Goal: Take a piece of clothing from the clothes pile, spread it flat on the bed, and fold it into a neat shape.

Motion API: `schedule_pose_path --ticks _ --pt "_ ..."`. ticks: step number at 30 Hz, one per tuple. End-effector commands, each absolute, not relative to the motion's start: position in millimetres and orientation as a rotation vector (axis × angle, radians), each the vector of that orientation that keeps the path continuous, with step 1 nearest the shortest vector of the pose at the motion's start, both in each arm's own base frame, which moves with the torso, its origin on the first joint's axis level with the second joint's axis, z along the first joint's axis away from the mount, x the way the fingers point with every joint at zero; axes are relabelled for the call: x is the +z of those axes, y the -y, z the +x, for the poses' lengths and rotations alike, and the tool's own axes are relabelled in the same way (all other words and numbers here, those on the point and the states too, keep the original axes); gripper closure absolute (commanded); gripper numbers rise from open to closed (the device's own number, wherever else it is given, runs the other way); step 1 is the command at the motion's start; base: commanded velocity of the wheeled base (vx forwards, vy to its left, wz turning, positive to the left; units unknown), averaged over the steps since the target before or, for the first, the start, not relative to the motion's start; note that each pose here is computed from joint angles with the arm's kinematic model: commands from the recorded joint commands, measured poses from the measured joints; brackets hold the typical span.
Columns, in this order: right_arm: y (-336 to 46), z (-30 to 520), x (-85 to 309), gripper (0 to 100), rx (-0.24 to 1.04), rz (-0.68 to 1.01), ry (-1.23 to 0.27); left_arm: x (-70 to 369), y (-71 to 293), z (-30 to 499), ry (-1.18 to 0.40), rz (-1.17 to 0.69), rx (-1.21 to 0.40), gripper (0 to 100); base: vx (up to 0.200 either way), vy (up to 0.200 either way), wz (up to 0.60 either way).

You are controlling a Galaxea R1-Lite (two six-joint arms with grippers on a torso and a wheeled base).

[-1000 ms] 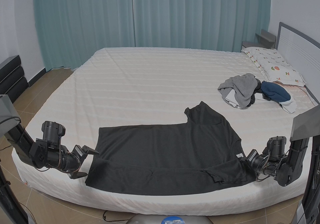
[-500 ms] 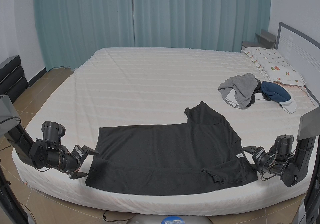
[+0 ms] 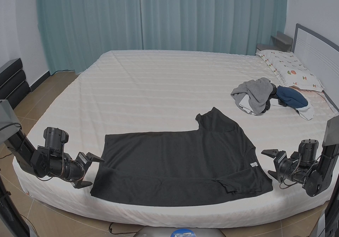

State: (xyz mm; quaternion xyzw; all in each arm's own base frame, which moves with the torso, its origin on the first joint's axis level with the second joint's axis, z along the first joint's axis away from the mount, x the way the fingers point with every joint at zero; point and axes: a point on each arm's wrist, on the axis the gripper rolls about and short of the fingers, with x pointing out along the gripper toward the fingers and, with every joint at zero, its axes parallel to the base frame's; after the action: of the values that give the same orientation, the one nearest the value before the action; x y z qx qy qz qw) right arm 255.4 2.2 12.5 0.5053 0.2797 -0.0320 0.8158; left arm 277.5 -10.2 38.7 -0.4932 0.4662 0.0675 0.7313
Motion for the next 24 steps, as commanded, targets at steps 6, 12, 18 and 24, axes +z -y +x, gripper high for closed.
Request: schedule_pose_path --ticks 6,12,18,24 --pt "-3.1 255.4 12.6 0 -0.065 1.078 -0.597 38.6 10.6 277.7 -1.025 -1.082 0.146 0 0.0 0.0 0.0" --pt "-3.9 254.2 12.2 0 -0.064 1.078 -0.603 41.9 9.0 279.2 -1.001 -1.081 0.154 0 0.0 0.0 0.0" --pt "-5.0 253.5 11.5 0 -0.063 1.076 -0.61 45.9 4.7 281.6 -0.975 -1.107 0.166 0 0.0 0.0 0.0" --pt "-5.4 252.0 11.0 0 -0.064 1.074 -0.616 50.5 -1.5 283.0 -0.954 -1.156 0.174 0 0.0 0.0 0.0"
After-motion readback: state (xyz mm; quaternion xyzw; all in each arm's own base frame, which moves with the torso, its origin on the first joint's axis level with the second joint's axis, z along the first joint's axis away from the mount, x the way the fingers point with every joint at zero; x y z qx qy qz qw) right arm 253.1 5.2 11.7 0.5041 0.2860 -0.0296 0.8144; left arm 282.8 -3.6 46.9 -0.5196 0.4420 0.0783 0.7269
